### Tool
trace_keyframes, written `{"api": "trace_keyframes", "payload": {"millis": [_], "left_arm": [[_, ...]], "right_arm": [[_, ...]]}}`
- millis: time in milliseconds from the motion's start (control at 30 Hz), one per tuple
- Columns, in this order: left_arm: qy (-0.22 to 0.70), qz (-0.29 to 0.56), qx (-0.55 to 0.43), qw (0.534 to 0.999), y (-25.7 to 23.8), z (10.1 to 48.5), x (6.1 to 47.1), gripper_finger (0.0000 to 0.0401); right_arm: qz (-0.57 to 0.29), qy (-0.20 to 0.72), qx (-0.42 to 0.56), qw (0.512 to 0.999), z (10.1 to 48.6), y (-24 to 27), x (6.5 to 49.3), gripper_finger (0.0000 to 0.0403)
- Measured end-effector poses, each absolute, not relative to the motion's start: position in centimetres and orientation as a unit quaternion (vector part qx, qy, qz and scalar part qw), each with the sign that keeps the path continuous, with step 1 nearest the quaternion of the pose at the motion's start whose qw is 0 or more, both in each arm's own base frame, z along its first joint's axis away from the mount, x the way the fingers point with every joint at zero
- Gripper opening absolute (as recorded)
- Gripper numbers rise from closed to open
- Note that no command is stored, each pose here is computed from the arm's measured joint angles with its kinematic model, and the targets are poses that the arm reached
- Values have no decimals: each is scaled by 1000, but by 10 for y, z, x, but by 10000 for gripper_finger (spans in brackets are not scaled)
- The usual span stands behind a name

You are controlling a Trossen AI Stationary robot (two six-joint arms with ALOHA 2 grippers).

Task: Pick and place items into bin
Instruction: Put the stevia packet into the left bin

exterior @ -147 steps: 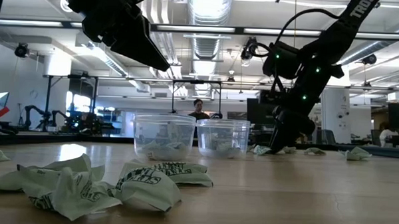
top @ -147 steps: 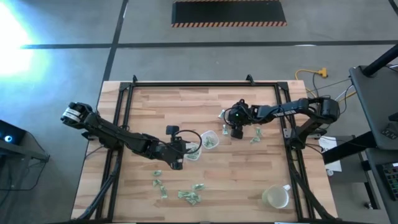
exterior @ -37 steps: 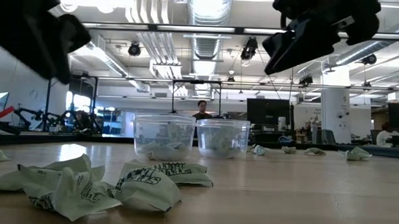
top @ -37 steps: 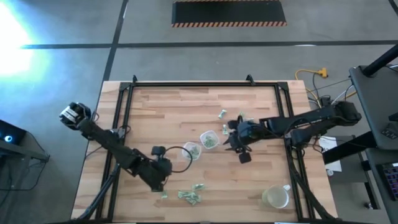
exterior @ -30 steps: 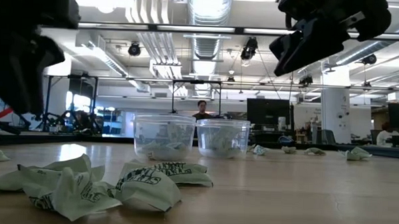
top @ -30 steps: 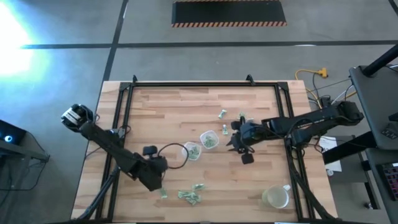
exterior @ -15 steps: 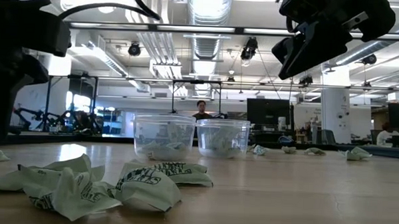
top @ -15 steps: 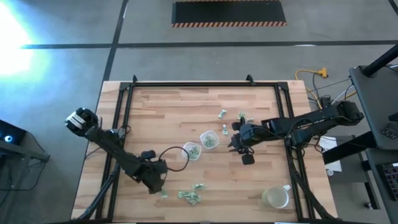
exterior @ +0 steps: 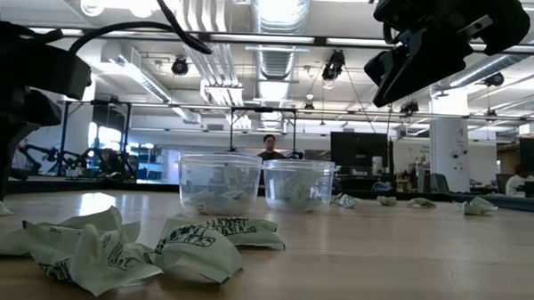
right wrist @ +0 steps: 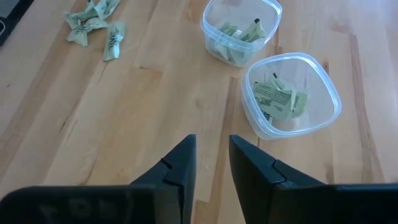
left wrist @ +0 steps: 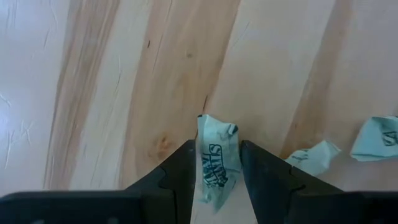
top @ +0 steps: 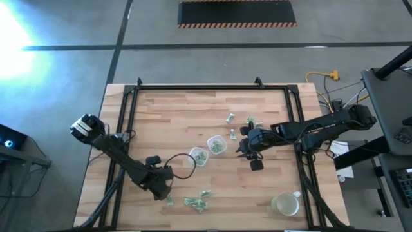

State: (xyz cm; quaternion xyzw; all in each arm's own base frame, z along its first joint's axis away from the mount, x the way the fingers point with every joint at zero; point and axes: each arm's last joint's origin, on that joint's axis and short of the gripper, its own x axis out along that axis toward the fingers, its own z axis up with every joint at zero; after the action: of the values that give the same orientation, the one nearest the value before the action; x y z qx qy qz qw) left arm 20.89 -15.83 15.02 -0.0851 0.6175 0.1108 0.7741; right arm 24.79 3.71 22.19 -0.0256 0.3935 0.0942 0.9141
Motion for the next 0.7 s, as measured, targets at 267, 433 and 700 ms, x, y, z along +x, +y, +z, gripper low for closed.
{"api": "trace_keyframes", "payload": {"millis": [267, 433, 700], "left_arm": [[623, 114, -80, 769, -158, 148, 209, 94], [626, 113, -75, 768, -158, 148, 208, 43], [622, 110, -44, 774, -156, 148, 207, 8]], "right_arm": [[96, 394, -26, 914, 222, 38, 248, 77], [95, 394, -26, 914, 222, 38, 248, 82], [95, 394, -26, 914, 222, 38, 248, 80]]}}
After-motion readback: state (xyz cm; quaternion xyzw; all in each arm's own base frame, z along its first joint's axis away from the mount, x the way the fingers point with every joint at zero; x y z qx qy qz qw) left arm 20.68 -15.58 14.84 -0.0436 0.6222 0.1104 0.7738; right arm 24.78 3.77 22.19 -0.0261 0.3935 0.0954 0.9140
